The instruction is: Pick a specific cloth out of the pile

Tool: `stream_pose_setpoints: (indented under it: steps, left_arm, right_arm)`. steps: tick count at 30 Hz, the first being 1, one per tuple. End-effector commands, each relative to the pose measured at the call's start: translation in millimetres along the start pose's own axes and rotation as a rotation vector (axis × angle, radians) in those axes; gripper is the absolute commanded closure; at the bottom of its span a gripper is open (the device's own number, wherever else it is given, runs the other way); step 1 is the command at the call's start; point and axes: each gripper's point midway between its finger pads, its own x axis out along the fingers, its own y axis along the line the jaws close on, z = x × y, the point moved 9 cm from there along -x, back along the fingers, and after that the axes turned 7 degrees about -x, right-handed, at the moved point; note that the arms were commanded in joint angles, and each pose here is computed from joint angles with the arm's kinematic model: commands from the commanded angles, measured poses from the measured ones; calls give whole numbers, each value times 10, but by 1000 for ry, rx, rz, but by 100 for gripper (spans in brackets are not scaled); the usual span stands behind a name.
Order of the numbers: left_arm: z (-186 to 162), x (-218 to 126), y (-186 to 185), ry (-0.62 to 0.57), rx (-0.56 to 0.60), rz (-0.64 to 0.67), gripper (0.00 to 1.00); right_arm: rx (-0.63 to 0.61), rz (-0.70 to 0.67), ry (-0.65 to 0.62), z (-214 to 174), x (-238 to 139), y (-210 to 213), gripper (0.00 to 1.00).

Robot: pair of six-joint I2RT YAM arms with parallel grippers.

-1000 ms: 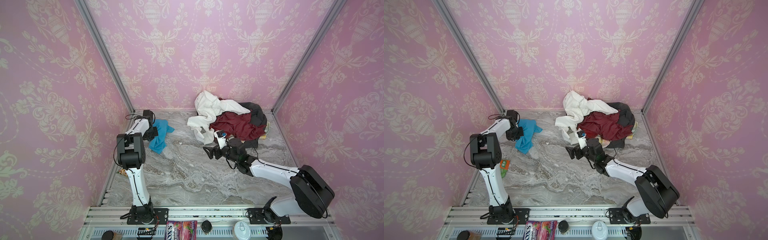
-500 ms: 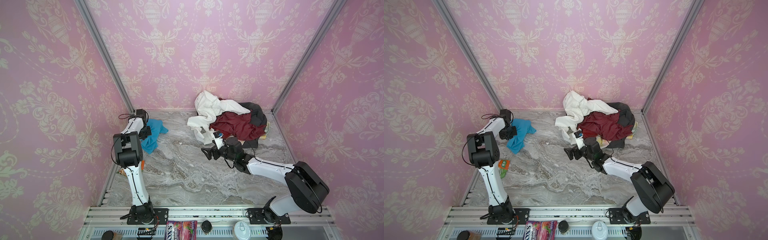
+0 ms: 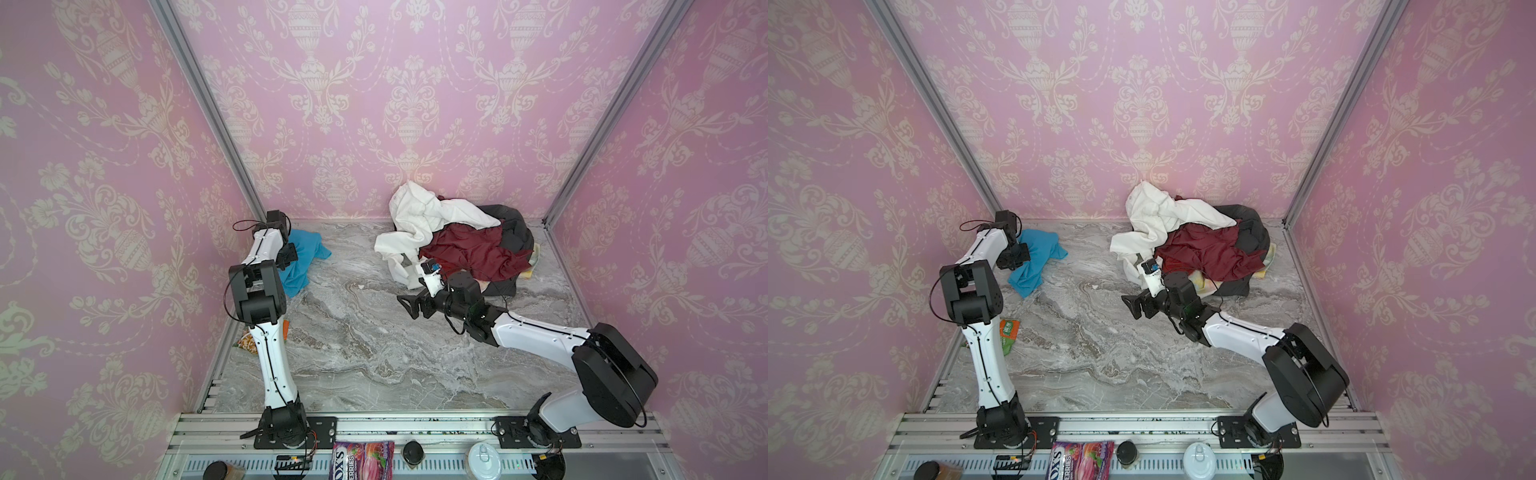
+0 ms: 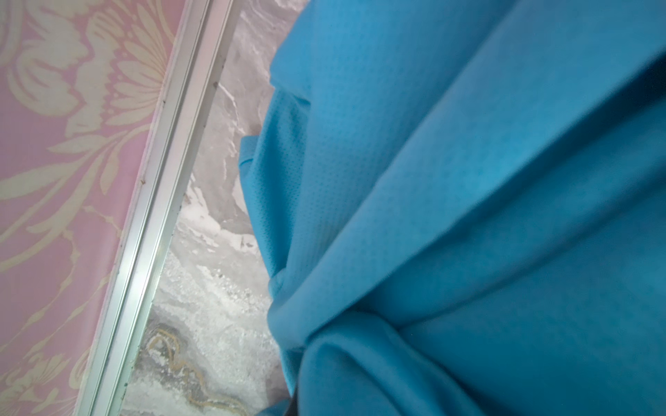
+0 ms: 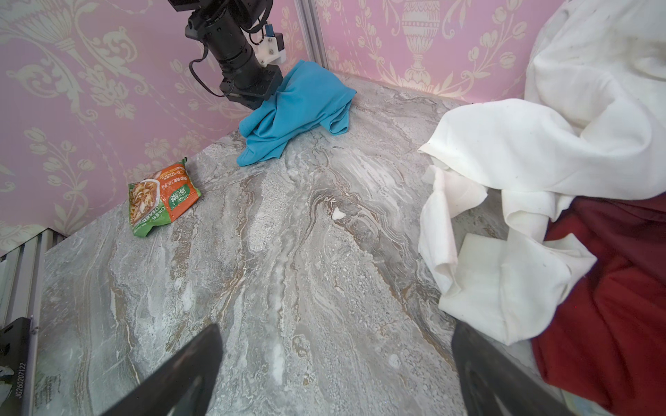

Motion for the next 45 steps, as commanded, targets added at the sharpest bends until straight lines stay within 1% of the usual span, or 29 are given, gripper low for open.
stream_pose_setpoints:
  steps: [1, 2, 5, 6, 9, 10, 12, 13, 14, 16, 21, 25, 31, 35, 39, 42, 45]
  left_arm:
    - [7, -166, 26, 10, -29, -39, 86]
    - [11, -228, 32, 1, -34, -49, 79]
    - [18, -418, 49, -32, -43, -77, 69]
    - [31, -500, 63, -48, -47, -84, 63]
    - [25, -700, 86, -73, -46, -112, 39]
    - [25, -772, 90, -81, -46, -120, 34]
    - [12, -896, 110, -95, -51, -140, 28]
    - [-3, -960, 108, -102, -54, -156, 20]
    - [-12, -1002, 113, -109, -58, -166, 15]
    - [-27, -1118, 134, -128, -63, -182, 9]
    - [-79, -1395, 175, -189, -75, -231, 5]
    - [-171, -1617, 171, -259, -88, -330, 1]
    - [-398, -2029, 160, -429, -52, -492, 1]
    - [-570, -2263, 149, -540, -13, -576, 1]
    - [-751, -2363, 129, -640, 14, -637, 1]
    - [-897, -2347, 129, -693, 17, -659, 1]
    - [-1048, -2316, 103, -737, 47, -685, 1]
  right_arm:
    - [0, -1, -23, 71, 7, 20, 0]
    - [2, -1, -25, 69, 11, 18, 0]
    - [6, 6, -28, 87, 14, 25, 0]
    - [8, 10, -27, 90, 13, 28, 0]
    - [16, 9, -18, 131, 4, 30, 0]
    - [18, 9, -14, 152, 0, 30, 0]
    - [31, 11, -14, 199, -17, 33, 0]
    - [35, 16, -20, 227, -32, 43, 0]
    - [40, 18, -25, 242, -49, 46, 0]
    - [48, 17, -34, 280, -83, 54, 0]
    - [53, -7, -45, 370, -204, 34, 0]
    - [61, -77, -24, 474, -305, -68, 0]
    - [88, -177, -24, 603, -600, -327, 0]
    - [74, -260, -37, 660, -863, -485, 0]
    - [21, -394, -30, 639, -1108, -606, 0]
    - [-7, -492, -22, 589, -1265, -692, 0]
    - [-13, -585, -16, 519, -1392, -783, 0]
